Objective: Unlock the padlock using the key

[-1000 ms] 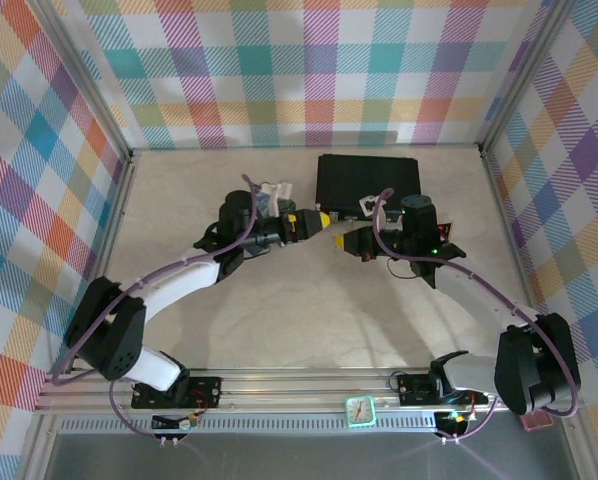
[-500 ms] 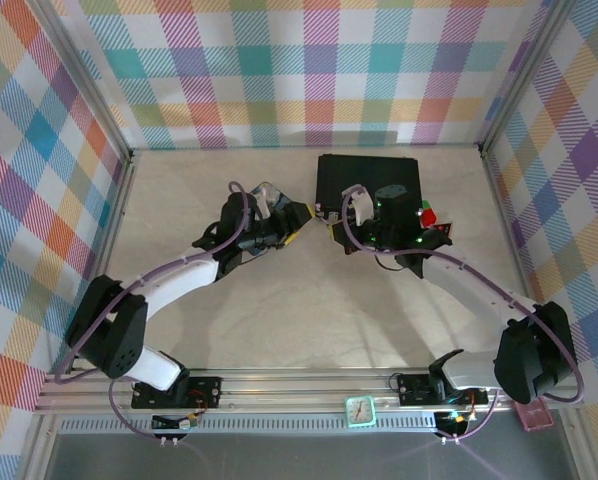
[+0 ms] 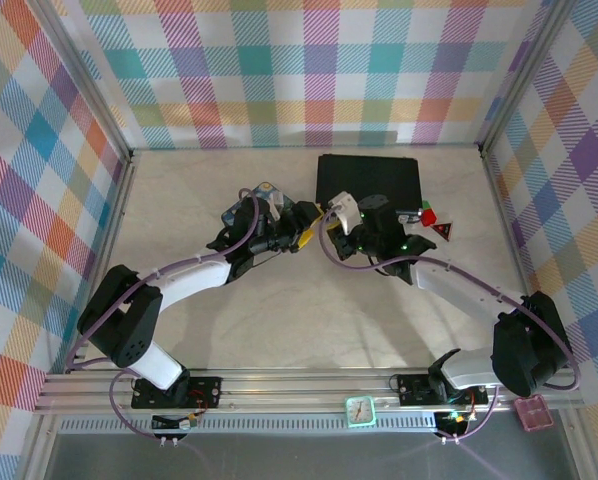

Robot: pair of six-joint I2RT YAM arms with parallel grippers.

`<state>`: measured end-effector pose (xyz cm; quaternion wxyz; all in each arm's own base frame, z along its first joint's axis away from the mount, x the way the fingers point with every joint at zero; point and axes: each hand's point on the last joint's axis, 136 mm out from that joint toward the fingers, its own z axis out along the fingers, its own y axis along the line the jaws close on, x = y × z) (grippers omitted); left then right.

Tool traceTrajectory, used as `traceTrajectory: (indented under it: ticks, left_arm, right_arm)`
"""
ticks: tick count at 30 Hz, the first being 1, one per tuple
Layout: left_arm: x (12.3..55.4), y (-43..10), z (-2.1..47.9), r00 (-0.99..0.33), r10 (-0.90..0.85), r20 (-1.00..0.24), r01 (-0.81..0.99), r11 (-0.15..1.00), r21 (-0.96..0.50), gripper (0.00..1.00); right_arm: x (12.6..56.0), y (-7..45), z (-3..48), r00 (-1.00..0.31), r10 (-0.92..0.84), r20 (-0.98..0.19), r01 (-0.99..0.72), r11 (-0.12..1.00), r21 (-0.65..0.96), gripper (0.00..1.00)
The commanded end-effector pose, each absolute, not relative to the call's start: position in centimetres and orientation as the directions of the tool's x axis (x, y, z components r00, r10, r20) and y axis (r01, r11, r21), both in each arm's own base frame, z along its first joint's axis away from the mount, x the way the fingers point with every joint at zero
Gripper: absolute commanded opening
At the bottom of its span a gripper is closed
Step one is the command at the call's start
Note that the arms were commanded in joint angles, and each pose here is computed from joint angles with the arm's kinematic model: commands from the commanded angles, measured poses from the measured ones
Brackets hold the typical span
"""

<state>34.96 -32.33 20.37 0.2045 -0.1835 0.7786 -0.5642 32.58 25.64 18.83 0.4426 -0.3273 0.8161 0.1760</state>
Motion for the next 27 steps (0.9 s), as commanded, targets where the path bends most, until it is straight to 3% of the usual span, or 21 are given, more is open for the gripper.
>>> traceTrajectory:
  ticks: [1, 7, 10, 18, 23, 27]
  left_arm:
    - [35.5, -32.7, 21.0, -0.828, -0.553, -0.092, -0.057, 0.246, -0.968, 0.71]
    - [35.9, -33.6, 20.6, -0.830, -0.554, -0.058, -0.072, 0.210, -0.975, 0.46]
    - [35.9, -33.8, 20.4, -0.832, -0.552, -0.057, -0.076, 0.214, -0.974, 0.38]
    - [36.0, -34.0, 19.3, -0.834, -0.547, -0.072, -0.079, 0.247, -0.966, 0.02]
    - [36.4, -34.0, 19.5, -0.828, -0.548, -0.118, -0.042, 0.271, -0.962, 0.00]
    - [37.3, -33.6, 22.3, -0.790, -0.506, -0.347, 0.195, 0.329, -0.924, 0.00]
  right_arm:
    - [32.5, 26.3, 18.9, -0.344, -0.391, -0.854, -0.698, 0.715, -0.046, 0.00]
    - [32.1, 26.8, 17.8, -0.346, -0.405, -0.846, -0.695, 0.716, -0.059, 0.00]
    - [31.8, 26.8, 17.7, -0.340, -0.401, -0.851, -0.694, 0.718, -0.061, 0.00]
    - [31.7, 26.8, 17.5, -0.334, -0.417, -0.845, -0.696, 0.714, -0.078, 0.00]
    - [31.3, 26.9, 18.7, -0.346, -0.396, -0.850, -0.703, 0.710, -0.044, 0.00]
    - [29.9, 26.9, 21.2, -0.391, -0.286, -0.875, -0.722, 0.685, 0.099, 0.19]
